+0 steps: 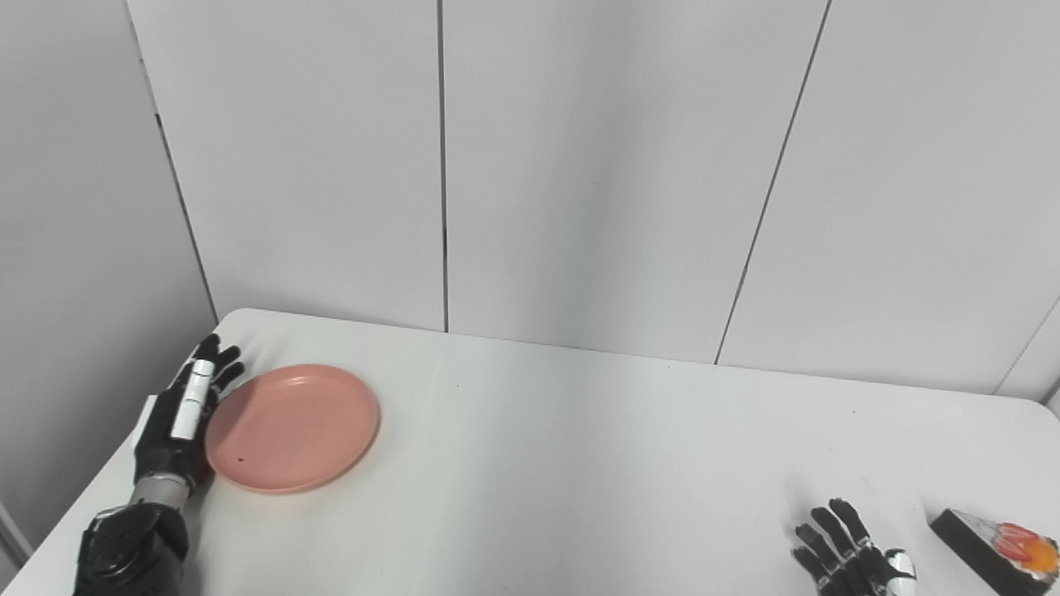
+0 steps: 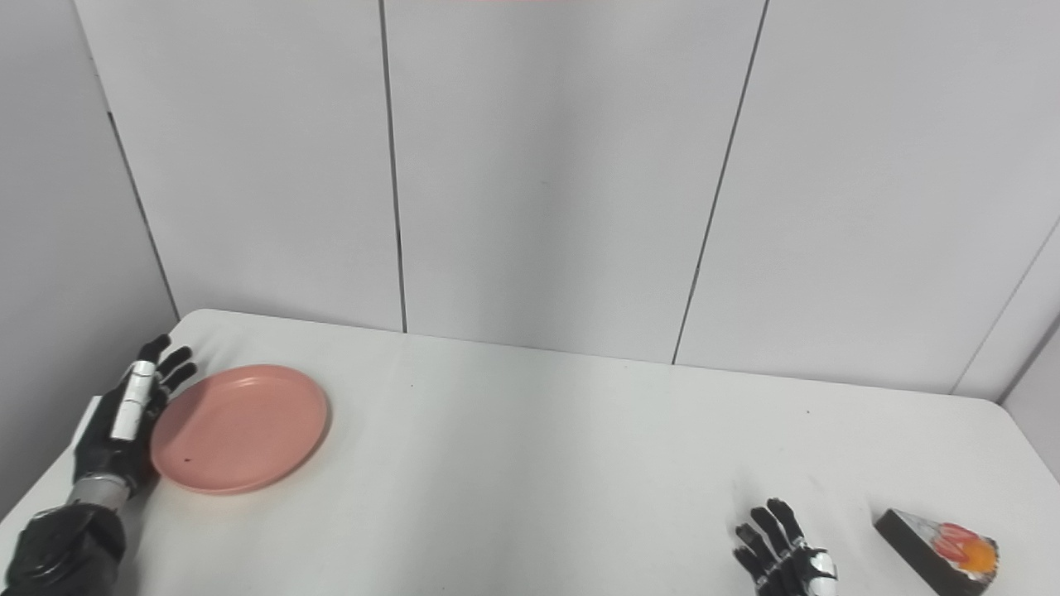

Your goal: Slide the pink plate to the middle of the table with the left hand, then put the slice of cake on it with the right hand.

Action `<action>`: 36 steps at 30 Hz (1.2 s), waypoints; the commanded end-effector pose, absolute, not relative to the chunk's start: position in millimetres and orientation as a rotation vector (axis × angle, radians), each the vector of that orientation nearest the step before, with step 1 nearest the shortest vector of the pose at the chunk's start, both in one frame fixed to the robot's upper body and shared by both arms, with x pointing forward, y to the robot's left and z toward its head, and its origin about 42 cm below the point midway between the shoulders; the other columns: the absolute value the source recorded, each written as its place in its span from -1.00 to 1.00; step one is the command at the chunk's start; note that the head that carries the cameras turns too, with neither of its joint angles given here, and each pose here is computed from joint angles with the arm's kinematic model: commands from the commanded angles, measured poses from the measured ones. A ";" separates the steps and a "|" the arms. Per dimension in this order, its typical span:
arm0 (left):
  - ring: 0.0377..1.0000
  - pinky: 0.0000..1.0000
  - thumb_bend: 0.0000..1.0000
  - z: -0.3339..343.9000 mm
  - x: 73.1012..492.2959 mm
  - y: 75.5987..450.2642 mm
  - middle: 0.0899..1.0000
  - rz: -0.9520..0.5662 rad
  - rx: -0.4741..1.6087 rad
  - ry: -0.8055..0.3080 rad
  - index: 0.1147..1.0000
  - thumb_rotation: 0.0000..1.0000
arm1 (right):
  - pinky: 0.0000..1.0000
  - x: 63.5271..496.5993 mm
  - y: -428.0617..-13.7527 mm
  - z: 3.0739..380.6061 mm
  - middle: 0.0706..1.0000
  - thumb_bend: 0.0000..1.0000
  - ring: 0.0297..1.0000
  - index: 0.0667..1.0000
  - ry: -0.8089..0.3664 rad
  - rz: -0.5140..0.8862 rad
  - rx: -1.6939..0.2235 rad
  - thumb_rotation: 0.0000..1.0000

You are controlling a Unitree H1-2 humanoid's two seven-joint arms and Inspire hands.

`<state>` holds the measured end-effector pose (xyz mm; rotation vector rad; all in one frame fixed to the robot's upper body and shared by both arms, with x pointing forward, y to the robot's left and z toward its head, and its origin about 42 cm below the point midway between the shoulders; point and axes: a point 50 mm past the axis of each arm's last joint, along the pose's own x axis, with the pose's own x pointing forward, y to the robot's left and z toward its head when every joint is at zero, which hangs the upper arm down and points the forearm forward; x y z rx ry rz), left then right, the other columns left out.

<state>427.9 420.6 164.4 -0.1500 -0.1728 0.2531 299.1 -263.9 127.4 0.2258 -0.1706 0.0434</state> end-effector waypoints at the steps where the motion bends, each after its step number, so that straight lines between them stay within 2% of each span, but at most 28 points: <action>1: 0.80 0.58 0.69 184.8 432.0 420.9 0.77 0.227 -0.133 -0.236 0.80 0.54 | 0.77 298.3 -264.9 131.6 0.78 0.40 0.74 0.80 -0.177 0.049 0.218 0.94; 11: 0.80 0.60 0.79 193.2 433.9 398.2 0.77 0.157 -0.151 -0.246 0.84 0.49 | 0.76 298.8 -265.0 129.1 0.74 0.40 0.73 0.76 -0.176 0.046 0.219 0.94; 15: 0.81 0.61 0.69 193.2 437.9 388.8 0.78 0.145 -0.142 -0.231 0.83 0.49 | 0.76 298.6 -263.6 129.3 0.74 0.41 0.72 0.77 -0.176 0.046 0.218 0.96; 18: 0.82 0.64 0.70 188.9 441.7 377.2 0.78 0.126 -0.147 -0.214 0.84 0.53 | 0.74 298.1 -263.0 128.6 0.73 0.42 0.70 0.77 -0.175 0.044 0.217 0.96; 21: 0.79 0.57 0.71 183.4 444.3 364.3 0.76 0.112 -0.151 -0.202 0.84 0.56 | 0.71 297.4 -262.2 128.6 0.70 0.42 0.68 0.76 -0.176 0.044 0.220 0.95; 26: 0.78 0.55 0.70 171.7 448.0 338.5 0.76 0.067 -0.142 -0.186 0.82 0.52 | 0.70 297.6 -260.7 129.0 0.69 0.44 0.67 0.75 -0.177 0.046 0.221 0.91; 30: 0.77 0.61 0.78 160.2 446.7 318.2 0.73 0.049 -0.112 -0.159 0.81 0.54 | 0.70 297.8 -260.0 128.9 0.69 0.45 0.67 0.75 -0.179 0.048 0.222 0.91; 36: 0.79 0.68 0.79 147.0 443.8 293.5 0.70 0.018 -0.093 -0.126 0.78 0.51 | 0.64 297.7 -259.4 128.5 0.66 0.48 0.65 0.71 -0.180 0.040 0.210 0.89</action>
